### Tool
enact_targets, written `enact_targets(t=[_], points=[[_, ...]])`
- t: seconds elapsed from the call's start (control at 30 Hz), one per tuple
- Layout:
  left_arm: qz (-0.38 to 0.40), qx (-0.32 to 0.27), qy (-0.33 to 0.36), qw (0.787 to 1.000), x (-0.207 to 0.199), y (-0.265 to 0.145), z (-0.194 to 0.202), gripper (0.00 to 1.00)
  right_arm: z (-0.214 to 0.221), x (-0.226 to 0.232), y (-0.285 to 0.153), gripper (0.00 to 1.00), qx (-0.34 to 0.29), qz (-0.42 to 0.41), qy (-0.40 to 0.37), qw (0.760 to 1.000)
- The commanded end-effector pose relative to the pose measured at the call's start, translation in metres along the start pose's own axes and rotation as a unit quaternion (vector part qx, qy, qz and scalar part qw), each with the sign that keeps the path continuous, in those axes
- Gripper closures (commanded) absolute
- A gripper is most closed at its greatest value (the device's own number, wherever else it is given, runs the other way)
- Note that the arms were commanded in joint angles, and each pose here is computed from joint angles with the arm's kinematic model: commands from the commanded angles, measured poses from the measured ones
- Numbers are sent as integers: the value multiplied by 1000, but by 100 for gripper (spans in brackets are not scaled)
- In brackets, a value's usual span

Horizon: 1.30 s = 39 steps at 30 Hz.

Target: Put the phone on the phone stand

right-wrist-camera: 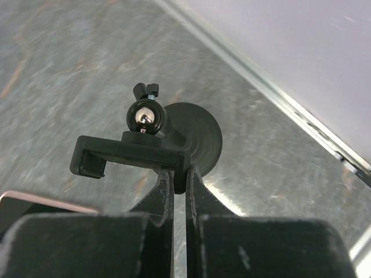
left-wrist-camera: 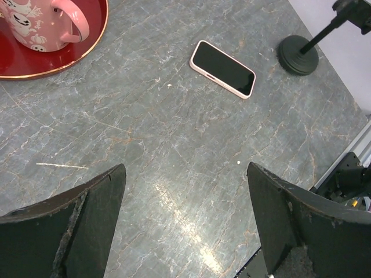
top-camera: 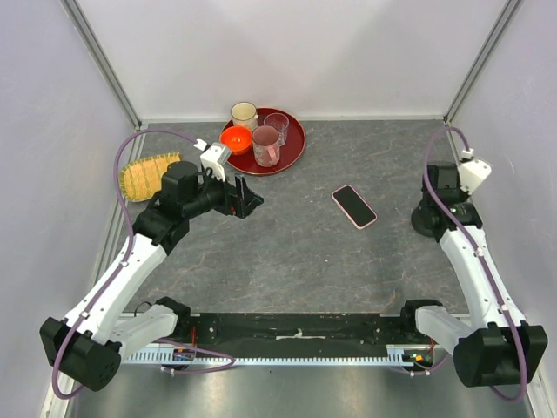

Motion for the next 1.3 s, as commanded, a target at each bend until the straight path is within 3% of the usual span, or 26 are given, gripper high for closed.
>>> enact_targets(t=[0.0, 0.1, 0.2, 0.3, 0.37, 0.4, 0.43, 0.47, 0.67, 0.77, 0.8, 1.0, 1.27], points=[[0, -14, 13, 1000, 3, 1, -7, 9, -50, 42, -47, 100, -121, -147, 14, 982], [-8, -19, 9, 1000, 7, 0, -8, 11, -53, 61, -73, 100, -154, -236, -26, 959], [-21, -24, 4, 999, 11, -3, -10, 12, -51, 80, -101, 100, -179, -348, -76, 917], [-44, -33, 0, 998, 17, -6, -14, 14, -39, 104, -135, 100, -178, -500, -137, 836], [-67, -36, -4, 997, 22, -8, -14, 14, -24, 116, -156, 100, -145, -587, -169, 778], [-75, -37, -7, 996, 24, -9, -15, 14, -19, 123, -161, 100, -129, -607, -182, 763], [-83, -40, -10, 996, 26, -10, -15, 14, -12, 125, -162, 100, -106, -611, -194, 760], [-94, -42, -12, 995, 28, -11, -15, 14, -4, 129, -172, 100, -84, -640, -207, 735], [-87, -37, -20, 995, 30, -8, -12, 14, 46, 143, -192, 100, 3, -687, -282, 669], [-77, -36, -23, 996, 30, -7, -12, 14, 62, 148, -199, 100, 10, -693, -293, 659], [-75, -36, -22, 996, 31, -6, -12, 14, 64, 151, -199, 100, -1, -680, -290, 673], [-62, -34, -25, 997, 30, -4, -10, 14, 76, 159, -217, 100, -23, -674, -252, 694], [-42, -28, -26, 998, 28, -2, -9, 14, 96, 170, -219, 100, -46, -590, -251, 766]])
Point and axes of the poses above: each gripper's point midway between its finger pads, its own y axis out along the fingers, its own x axis along the line the jaws close on, z = x × y, the point moved 9 cm from there along -y, back along the fingers
